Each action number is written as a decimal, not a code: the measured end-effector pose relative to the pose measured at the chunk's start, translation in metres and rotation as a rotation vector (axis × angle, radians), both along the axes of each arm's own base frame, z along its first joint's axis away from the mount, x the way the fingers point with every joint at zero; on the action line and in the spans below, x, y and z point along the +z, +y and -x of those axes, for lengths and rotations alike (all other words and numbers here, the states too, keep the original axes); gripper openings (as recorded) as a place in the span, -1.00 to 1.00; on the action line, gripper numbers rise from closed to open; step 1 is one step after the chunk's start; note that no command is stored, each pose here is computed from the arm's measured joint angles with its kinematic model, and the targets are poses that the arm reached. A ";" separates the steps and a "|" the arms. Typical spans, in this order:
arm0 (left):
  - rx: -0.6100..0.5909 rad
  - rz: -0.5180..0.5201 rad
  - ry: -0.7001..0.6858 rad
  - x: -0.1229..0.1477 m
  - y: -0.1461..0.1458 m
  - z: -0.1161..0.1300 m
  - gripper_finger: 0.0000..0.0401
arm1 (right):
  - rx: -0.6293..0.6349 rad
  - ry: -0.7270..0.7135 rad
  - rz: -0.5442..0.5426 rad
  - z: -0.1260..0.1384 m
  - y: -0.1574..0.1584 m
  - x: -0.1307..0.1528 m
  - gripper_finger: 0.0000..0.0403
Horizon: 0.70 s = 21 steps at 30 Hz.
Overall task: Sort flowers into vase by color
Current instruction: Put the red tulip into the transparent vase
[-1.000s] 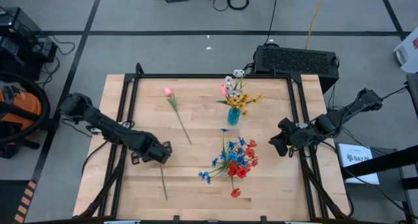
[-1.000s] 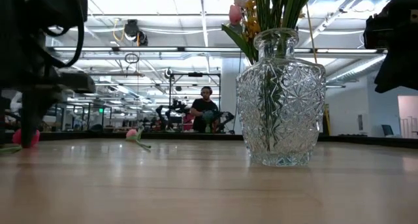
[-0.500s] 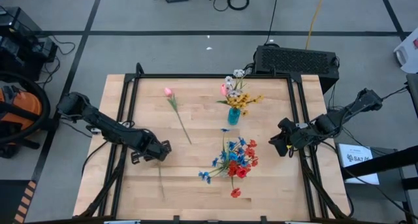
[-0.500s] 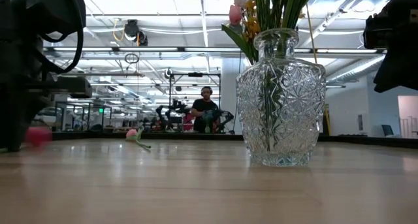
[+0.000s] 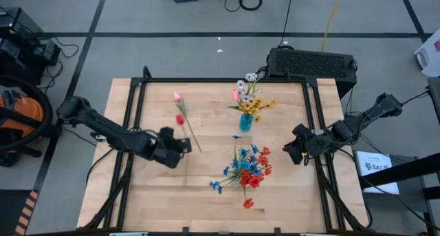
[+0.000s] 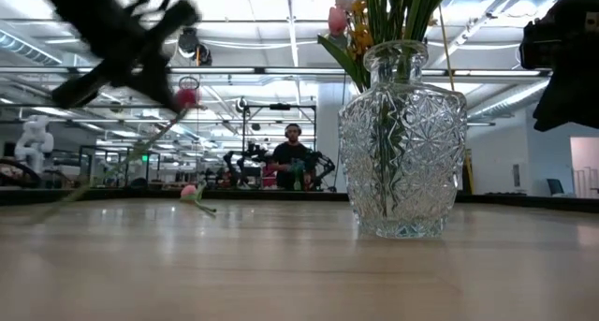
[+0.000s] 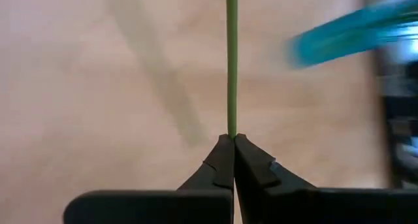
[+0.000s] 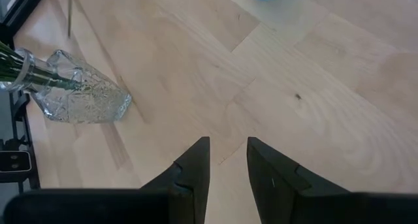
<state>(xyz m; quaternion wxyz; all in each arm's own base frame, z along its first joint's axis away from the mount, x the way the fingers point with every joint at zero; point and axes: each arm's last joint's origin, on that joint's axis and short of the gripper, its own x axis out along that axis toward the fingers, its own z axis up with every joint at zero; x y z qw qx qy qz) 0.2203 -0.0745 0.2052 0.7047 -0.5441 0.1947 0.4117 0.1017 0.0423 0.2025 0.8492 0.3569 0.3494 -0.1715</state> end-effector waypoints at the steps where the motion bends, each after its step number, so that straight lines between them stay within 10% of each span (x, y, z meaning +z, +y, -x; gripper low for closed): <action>1: -0.032 -0.063 -0.027 0.011 0.000 -0.004 -0.99 | 0.000 -0.001 0.000 0.000 0.000 0.000 -0.54; 12: -0.653 -0.595 -0.105 0.086 -0.018 -0.036 -1.00 | -0.001 -0.021 0.017 -0.002 0.000 0.001 -0.54; 21: -0.594 -0.745 -0.229 0.102 -0.028 -0.042 -1.00 | -0.001 -0.038 0.008 -0.003 0.001 0.002 -0.54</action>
